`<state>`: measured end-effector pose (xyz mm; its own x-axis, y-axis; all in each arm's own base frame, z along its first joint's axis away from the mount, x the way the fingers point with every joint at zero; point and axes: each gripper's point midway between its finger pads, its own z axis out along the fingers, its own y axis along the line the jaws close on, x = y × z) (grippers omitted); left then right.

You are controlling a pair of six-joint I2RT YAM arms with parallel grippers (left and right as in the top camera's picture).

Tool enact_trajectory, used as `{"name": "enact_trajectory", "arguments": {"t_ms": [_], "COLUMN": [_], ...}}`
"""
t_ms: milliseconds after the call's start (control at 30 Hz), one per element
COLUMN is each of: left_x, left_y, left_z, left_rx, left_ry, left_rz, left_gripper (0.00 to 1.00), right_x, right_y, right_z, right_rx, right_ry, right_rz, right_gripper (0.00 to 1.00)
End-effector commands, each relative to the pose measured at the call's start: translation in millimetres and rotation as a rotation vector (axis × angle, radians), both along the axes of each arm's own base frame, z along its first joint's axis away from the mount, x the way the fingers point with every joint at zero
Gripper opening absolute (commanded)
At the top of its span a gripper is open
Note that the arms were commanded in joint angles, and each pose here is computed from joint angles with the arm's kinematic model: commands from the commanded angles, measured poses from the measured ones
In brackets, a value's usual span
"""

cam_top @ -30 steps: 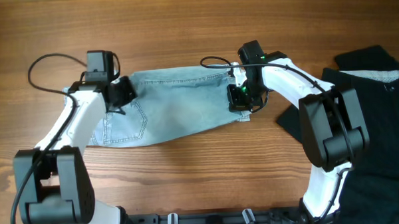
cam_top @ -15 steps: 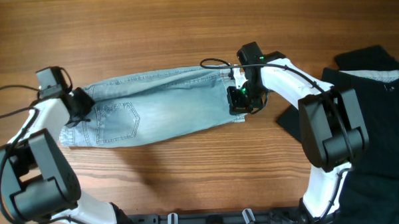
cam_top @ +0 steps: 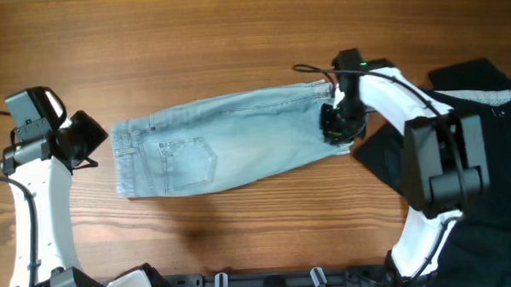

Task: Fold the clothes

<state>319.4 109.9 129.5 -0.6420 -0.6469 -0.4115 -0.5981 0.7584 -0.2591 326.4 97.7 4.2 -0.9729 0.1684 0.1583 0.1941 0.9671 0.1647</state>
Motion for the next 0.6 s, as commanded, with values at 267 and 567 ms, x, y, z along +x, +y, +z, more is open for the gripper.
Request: {"name": "enact_trajectory", "arguments": {"t_ms": [267, 567], "left_x": [2.3, 3.9], "left_y": [-9.8, -34.5], "left_z": [-98.0, -129.3], "left_rx": [-0.103, -0.211], "left_ry": [0.230, 0.248], "left_rz": [-0.134, -0.316], "left_gripper": [0.66, 0.71], "right_x": [7.5, -22.5], "right_y": [78.3, 106.7], "right_z": [115.1, 18.4], "right_rx": [0.266, 0.249], "right_ry": [-0.400, -0.111], "right_rz": [0.360, 0.433], "right_gripper": [0.37, 0.36]}}
